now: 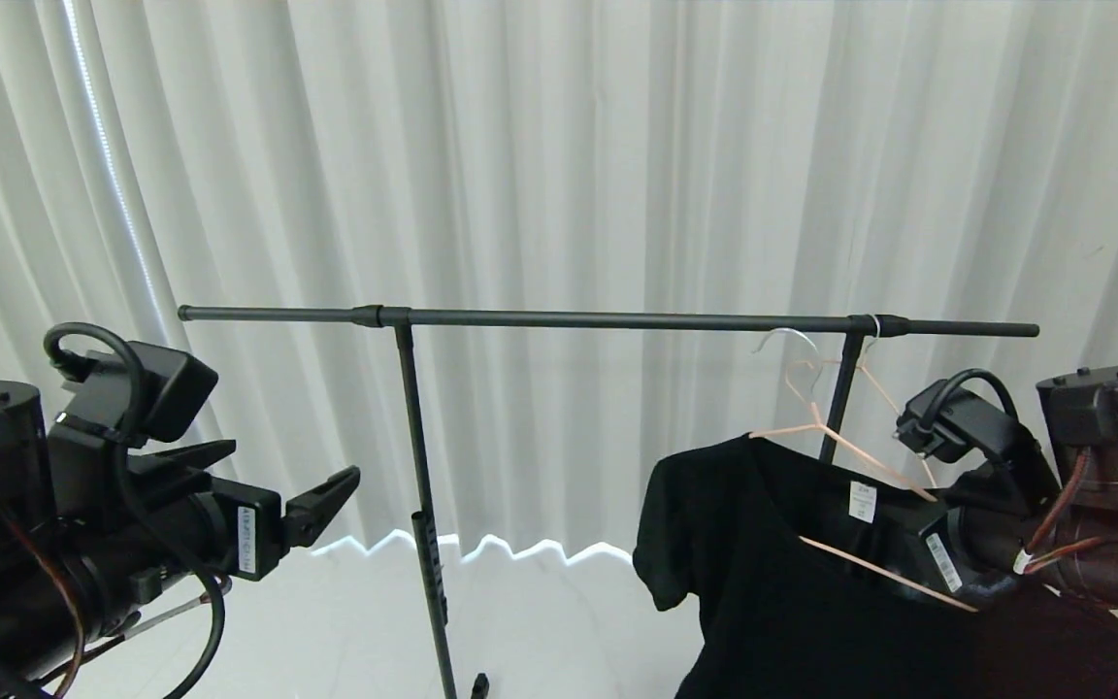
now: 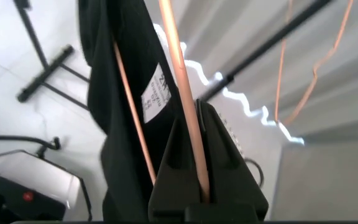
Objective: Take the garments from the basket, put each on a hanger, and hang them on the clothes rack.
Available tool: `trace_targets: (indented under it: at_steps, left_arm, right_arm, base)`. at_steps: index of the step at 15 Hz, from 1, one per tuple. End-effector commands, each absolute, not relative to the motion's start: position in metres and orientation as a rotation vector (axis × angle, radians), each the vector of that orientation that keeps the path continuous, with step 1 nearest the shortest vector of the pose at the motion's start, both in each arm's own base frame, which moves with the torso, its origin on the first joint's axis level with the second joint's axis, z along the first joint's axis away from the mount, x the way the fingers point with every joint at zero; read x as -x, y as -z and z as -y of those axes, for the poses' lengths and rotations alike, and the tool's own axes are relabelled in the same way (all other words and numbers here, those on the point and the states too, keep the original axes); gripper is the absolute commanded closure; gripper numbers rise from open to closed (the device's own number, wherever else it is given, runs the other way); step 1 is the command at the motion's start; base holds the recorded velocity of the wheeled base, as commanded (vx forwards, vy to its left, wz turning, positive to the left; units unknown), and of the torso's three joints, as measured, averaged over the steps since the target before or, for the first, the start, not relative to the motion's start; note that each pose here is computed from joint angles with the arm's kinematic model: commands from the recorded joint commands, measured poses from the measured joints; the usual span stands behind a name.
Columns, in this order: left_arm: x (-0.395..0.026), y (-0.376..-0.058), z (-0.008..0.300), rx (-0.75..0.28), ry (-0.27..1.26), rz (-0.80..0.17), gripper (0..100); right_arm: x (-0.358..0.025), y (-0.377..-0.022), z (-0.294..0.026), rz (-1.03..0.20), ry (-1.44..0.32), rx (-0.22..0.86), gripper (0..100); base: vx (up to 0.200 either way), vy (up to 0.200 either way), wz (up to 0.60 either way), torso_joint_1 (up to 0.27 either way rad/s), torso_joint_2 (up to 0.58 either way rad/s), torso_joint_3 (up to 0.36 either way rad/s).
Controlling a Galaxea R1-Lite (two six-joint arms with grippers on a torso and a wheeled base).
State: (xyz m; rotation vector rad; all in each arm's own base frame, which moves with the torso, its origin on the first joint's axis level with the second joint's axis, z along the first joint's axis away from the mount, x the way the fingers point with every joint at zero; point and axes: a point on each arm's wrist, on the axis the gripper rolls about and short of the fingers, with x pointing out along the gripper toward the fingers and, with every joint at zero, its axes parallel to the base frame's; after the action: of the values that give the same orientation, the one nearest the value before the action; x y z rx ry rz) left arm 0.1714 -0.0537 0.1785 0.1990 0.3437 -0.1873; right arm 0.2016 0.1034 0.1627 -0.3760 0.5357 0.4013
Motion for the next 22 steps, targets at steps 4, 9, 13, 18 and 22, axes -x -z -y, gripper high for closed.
trace_targets:
  at_steps: [4, 9, 13, 18, 22]
  left_arm:
    - [-0.172, -0.174, 0.051, -0.292, 0.212, -0.353, 0]
    - [-0.175, -0.174, 0.036, -0.368, 0.281, -0.339, 0]
    - [-0.174, -0.168, 0.03, -0.373, 0.251, -0.364, 0]
    - [-0.168, -0.156, 0.02, -0.456, 0.215, -0.358, 0]
    - [-0.168, -0.155, 0.02, -0.455, 0.215, -0.35, 0]
  right_arm:
    - [-0.2, -0.161, -0.1, -0.567, -0.348, 0.396, 100]
    - [-0.196, -0.166, -0.094, -0.556, -0.316, 0.393, 100]
    - [-0.196, -0.168, -0.088, -0.562, -0.233, 0.41, 100]
    - [-0.185, -0.171, -0.081, -0.606, -0.202, 0.433, 100]
    - [-0.184, -0.168, -0.08, -0.63, -0.199, 0.443, 100]
  base:
    - [0.0, 0.0, 0.0, 0.0, 0.0, 0.0]
    - [0.0, 0.0, 0.0, 0.0, 0.0, 0.0]
    - [0.0, 0.0, 0.0, 0.0, 0.0, 0.0]
    - [0.0, 0.0, 0.0, 0.0, 0.0, 0.0]
    - [0.0, 0.0, 0.0, 0.0, 0.0, 0.0]
